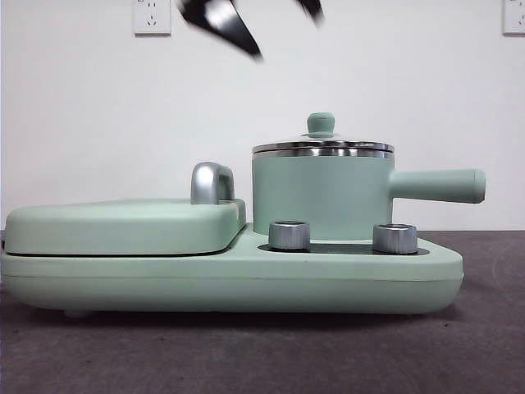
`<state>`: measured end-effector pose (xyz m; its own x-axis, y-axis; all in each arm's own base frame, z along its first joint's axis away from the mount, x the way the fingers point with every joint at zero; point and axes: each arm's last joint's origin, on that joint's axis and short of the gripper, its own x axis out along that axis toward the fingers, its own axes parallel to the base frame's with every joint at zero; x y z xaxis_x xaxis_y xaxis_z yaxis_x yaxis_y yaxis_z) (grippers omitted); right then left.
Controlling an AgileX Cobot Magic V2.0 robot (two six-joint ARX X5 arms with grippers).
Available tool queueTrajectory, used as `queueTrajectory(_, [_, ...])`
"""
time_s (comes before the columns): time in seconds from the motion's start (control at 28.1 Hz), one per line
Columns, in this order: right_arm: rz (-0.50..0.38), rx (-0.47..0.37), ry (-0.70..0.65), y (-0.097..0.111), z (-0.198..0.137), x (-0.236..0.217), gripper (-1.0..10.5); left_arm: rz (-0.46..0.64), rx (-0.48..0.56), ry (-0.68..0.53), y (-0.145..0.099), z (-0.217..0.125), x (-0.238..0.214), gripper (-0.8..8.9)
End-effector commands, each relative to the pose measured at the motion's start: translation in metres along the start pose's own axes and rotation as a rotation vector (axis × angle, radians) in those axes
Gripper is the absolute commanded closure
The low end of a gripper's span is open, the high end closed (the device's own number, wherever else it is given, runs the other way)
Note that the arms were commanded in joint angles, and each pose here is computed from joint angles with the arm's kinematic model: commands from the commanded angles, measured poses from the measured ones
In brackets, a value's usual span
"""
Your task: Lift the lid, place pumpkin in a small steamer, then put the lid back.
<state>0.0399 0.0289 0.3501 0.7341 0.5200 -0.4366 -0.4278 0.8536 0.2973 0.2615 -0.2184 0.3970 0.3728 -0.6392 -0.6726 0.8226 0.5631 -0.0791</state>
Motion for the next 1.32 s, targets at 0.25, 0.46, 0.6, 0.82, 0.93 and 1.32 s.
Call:
queueTrajectory(0.25, [0.054, -0.026, 0.005, 0.003, 0.003, -0.001, 3.5, 0.025, -0.246, -0.072, -0.029, -0.095, -0.091, 3.17])
queueTrajectory(0.46, [0.053, -0.047, 0.007, 0.003, 0.002, -0.001, 3.5, 0.173, -0.364, -0.244, -0.043, -0.164, -0.110, 3.17])
queueTrajectory(0.6, [0.053, -0.051, 0.007, 0.003, 0.002, -0.001, 3.5, 0.241, -0.401, -0.325, -0.051, -0.195, -0.124, 4.26])
queueTrajectory(0.82, [0.046, -0.077, 0.001, 0.003, 0.003, -0.001, 9.1, 0.276, -0.385, -0.425, -0.060, -0.210, -0.147, 8.08])
queueTrajectory(0.93, [0.047, -0.077, 0.000, 0.003, 0.003, -0.001, 9.1, 0.275, -0.381, -0.442, -0.062, -0.212, -0.151, 8.08])
queueTrajectory(1.32, [0.047, -0.077, -0.001, 0.003, 0.003, -0.001, 9.1, 0.281, -0.374, -0.515, -0.061, -0.218, -0.148, 8.08])
